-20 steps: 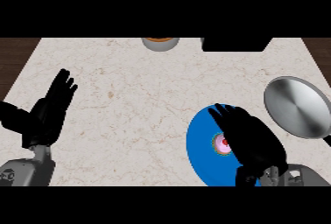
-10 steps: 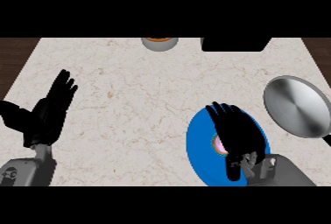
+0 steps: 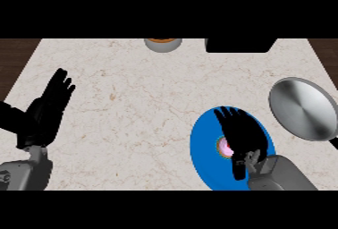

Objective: Pick the cupcake from the plate and place it in the pan

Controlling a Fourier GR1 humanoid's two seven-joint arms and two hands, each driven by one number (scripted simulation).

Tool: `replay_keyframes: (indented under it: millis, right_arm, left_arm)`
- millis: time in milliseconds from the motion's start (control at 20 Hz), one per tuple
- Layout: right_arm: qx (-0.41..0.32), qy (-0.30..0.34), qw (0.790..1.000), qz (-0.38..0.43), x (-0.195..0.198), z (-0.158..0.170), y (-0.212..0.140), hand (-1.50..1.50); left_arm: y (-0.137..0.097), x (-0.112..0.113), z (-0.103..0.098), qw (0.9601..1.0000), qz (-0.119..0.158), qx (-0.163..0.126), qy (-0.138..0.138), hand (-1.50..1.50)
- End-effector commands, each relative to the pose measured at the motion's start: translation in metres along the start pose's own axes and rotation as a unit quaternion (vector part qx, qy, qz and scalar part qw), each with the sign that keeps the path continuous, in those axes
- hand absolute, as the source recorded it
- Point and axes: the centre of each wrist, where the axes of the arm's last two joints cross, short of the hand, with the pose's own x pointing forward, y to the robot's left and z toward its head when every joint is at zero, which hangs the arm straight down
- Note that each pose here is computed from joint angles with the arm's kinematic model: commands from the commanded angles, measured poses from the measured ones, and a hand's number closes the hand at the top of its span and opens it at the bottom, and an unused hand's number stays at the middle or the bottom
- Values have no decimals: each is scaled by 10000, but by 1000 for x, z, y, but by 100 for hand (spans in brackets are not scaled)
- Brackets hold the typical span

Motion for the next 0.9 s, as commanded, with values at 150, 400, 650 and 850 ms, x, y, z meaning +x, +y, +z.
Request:
replay_keyframes:
  millis: [150,400,650,850]
  right_arm:
    - [-55,-44,9998,-183,-8,-21,21,-150]
    - [83,6,9997,-211,5,-31,10,-150]
    - [8,-434,9990,-145,7,-34,34,150]
    - [-124,-645,9978,-103,8,-49,39,150]
  left_arm:
    - [-20,-4,14,10000,28,-24,-64,0]
    - [-4,-11,1,10000,28,7,-3,0]
    - [-10,-10,10,9999,92,-34,-23,0]
    - [-12,-8,3,10000,60,-29,74,0]
